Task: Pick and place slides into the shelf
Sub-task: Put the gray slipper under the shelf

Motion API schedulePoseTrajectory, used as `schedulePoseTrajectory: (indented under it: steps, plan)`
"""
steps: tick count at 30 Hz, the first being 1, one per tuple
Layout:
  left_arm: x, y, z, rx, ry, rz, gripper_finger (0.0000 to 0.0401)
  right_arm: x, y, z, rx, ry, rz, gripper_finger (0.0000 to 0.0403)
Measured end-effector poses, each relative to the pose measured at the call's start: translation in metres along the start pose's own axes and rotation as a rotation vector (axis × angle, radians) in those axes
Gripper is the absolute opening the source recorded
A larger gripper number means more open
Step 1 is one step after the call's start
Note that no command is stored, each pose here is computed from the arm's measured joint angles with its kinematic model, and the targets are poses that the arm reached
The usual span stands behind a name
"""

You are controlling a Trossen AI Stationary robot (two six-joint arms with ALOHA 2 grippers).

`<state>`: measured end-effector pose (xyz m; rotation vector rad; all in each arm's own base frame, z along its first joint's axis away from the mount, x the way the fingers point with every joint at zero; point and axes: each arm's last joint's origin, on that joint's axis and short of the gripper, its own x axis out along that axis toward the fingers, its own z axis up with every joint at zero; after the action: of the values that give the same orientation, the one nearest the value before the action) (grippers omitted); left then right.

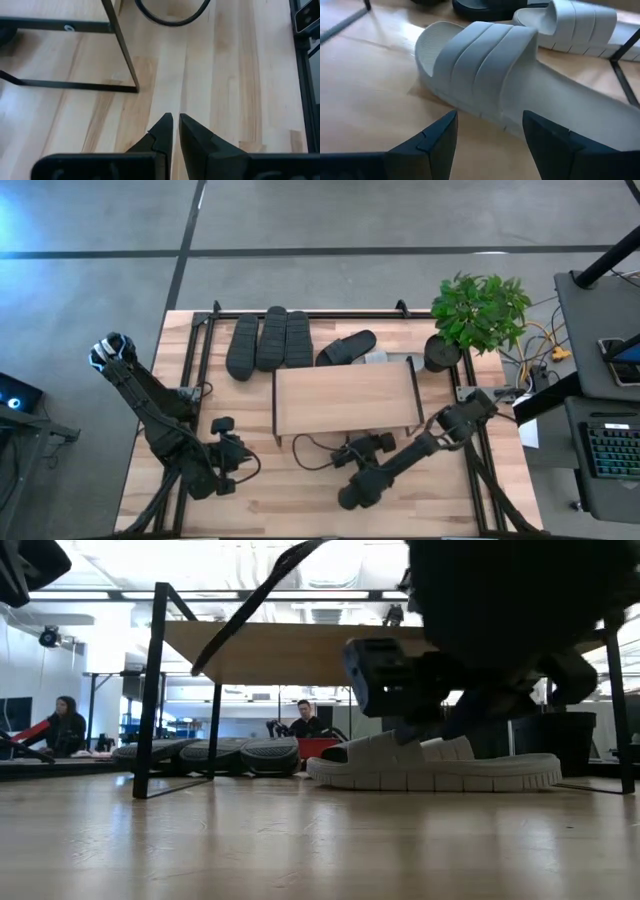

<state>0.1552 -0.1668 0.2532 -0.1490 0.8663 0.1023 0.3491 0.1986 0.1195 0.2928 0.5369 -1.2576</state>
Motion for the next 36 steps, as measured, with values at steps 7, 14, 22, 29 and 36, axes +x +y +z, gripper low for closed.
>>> schedulePoseTrajectory:
  steps: [7,14,22,29,36]
  plan:
    - [0.000,0.000,0.000,-0.002,0.007,-0.006,0.0018,0.019,0.004,0.013,0.001,-0.043,-0.024,0.0217]
    - [0.000,0.000,0.000,-0.002,0.007,-0.006,0.0018,0.037,0.006,0.020,-0.026,-0.052,-0.058,0.0216]
    - [0.001,0.000,-0.001,-0.024,0.010,-0.003,0.0018,0.050,0.007,0.019,-0.066,-0.053,-0.069,0.0181]
    - [0.001,0.001,-0.002,-0.022,0.012,0.000,0.0018,0.050,0.010,0.018,-0.088,-0.043,-0.046,0.0102]
    - [0.003,0.002,-0.003,-0.016,0.018,0.009,0.0018,0.048,0.011,0.018,-0.106,-0.030,-0.035,0.0021]
